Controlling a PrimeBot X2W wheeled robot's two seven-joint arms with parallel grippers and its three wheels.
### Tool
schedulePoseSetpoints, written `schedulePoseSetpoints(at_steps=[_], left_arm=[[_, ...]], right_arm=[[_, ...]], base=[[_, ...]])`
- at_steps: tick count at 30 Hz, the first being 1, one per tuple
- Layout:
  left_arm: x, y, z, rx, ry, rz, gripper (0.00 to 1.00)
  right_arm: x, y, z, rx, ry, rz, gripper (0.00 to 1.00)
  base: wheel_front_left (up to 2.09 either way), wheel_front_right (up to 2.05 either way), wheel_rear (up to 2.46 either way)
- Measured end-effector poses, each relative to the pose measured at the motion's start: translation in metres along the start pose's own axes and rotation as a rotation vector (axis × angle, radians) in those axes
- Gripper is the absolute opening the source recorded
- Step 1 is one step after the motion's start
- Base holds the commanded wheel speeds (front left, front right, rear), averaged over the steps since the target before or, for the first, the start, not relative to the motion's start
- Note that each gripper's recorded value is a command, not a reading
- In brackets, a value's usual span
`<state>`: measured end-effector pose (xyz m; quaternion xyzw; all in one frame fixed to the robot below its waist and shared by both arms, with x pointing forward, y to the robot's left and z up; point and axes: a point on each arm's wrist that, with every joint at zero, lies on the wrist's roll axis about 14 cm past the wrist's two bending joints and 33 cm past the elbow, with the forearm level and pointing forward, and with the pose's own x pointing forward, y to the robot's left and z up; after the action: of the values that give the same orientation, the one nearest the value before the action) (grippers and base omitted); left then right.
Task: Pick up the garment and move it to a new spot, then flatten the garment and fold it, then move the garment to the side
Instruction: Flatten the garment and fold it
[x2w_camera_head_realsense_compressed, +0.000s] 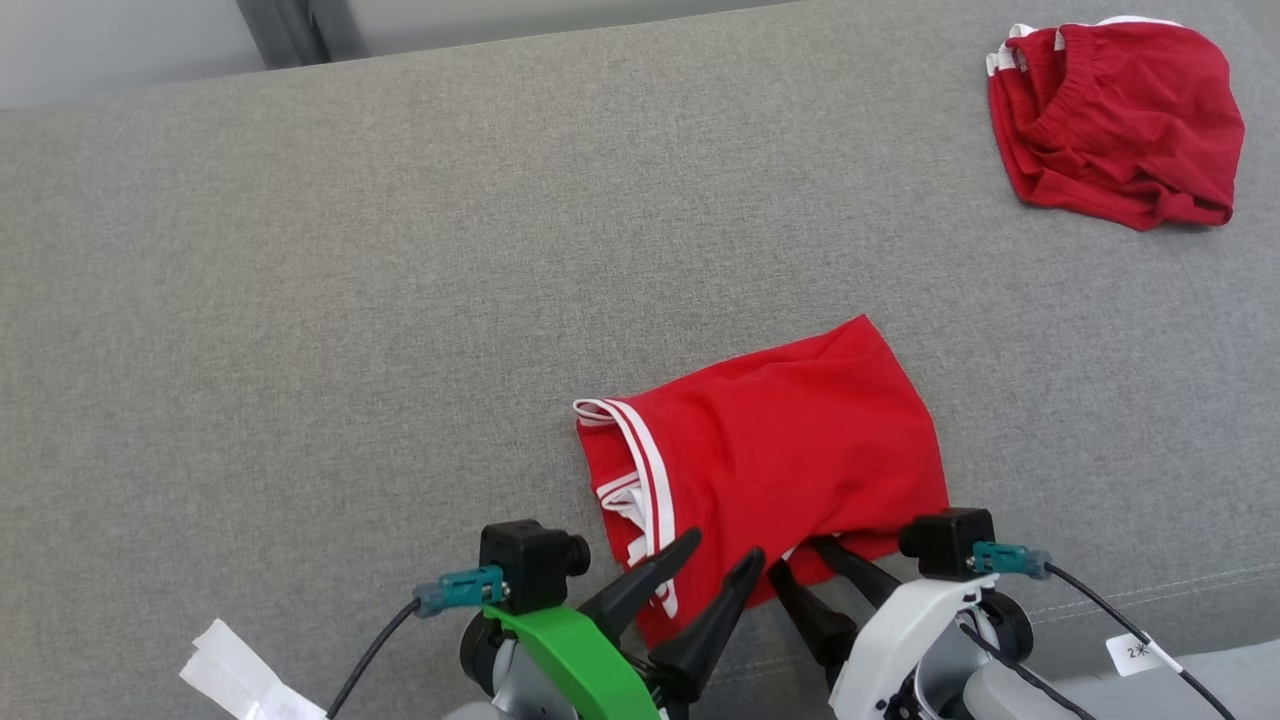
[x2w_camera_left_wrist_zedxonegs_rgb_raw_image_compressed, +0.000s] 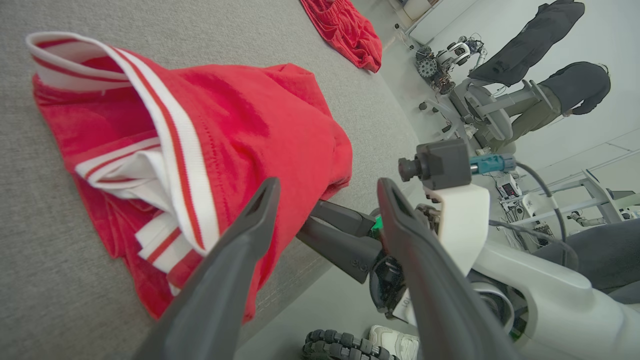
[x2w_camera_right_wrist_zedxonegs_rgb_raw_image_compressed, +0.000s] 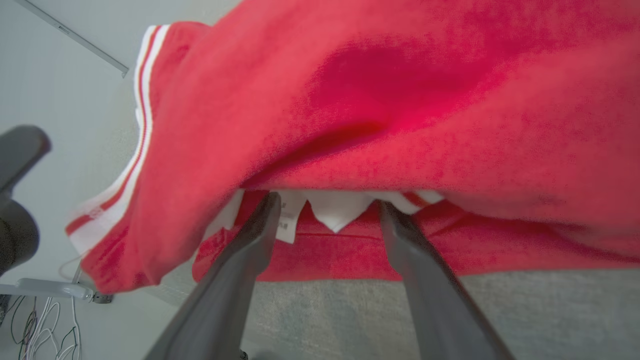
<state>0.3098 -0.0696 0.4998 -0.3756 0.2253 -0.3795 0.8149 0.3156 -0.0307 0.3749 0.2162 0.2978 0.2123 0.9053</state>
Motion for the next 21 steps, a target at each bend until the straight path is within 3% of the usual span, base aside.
schedulePoseSetpoints(at_steps=[21], left_arm=[[0.002, -0.012, -0.003, 0.041, 0.016, -0.038, 1.0]], right_arm=[[-0.039, -0.01, 0.033, -0.07, -0.082, -0.03, 1.0]], base=[[0.0, 0.0, 0.0]])
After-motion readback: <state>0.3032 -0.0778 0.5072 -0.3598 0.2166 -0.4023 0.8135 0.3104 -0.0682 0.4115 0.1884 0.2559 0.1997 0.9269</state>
